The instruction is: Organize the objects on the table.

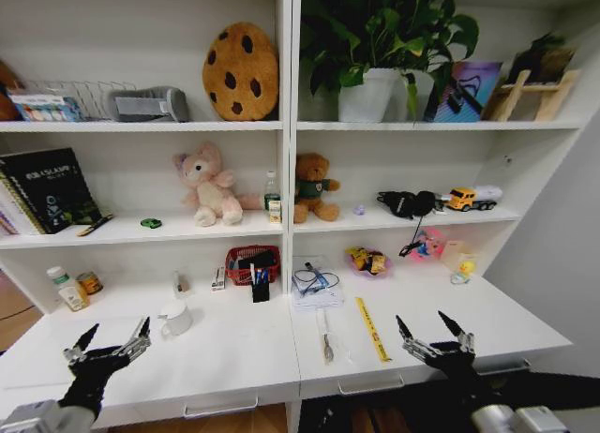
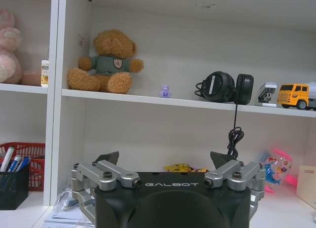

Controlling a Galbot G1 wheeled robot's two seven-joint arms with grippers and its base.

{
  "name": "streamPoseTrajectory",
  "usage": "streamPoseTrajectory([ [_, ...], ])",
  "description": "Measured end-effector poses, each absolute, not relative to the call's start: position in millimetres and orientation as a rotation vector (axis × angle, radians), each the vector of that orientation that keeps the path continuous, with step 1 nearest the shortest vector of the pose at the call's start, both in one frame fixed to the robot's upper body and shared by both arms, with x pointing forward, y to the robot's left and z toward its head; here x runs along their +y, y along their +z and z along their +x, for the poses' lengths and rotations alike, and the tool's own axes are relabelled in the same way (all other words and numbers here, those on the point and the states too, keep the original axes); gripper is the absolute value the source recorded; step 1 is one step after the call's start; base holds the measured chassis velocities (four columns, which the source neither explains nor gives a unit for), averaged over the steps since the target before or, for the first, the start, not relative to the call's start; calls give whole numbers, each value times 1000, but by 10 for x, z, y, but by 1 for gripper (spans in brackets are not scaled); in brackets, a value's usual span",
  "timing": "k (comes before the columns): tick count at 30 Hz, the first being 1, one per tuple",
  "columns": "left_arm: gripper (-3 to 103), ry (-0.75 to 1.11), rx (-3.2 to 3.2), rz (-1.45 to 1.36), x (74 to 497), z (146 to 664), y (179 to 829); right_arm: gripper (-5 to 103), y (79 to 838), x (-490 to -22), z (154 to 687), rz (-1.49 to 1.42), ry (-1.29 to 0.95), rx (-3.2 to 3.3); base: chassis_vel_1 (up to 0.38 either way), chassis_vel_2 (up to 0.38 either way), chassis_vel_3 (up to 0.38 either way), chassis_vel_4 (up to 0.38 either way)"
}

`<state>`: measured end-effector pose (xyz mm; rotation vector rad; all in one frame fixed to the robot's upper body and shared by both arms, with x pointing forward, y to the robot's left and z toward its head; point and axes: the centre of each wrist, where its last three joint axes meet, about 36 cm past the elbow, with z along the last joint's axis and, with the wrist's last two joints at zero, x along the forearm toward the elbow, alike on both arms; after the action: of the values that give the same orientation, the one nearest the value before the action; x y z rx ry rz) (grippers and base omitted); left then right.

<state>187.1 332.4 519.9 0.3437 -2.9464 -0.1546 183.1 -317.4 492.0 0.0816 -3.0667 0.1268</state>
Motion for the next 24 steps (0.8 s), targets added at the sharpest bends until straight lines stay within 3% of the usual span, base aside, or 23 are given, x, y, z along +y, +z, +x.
streamPoseTrajectory([
  [15, 100, -155, -2946, 344, 3324, 1872, 5199, 100, 4910, -3180, 1830, 80, 126, -3066, 13, 12, -9, -11],
  [24, 100, -155, -2946, 344, 3324, 1871, 5199, 100, 4909, -3181, 1830, 79, 126, -3067, 149, 166, -149, -156],
])
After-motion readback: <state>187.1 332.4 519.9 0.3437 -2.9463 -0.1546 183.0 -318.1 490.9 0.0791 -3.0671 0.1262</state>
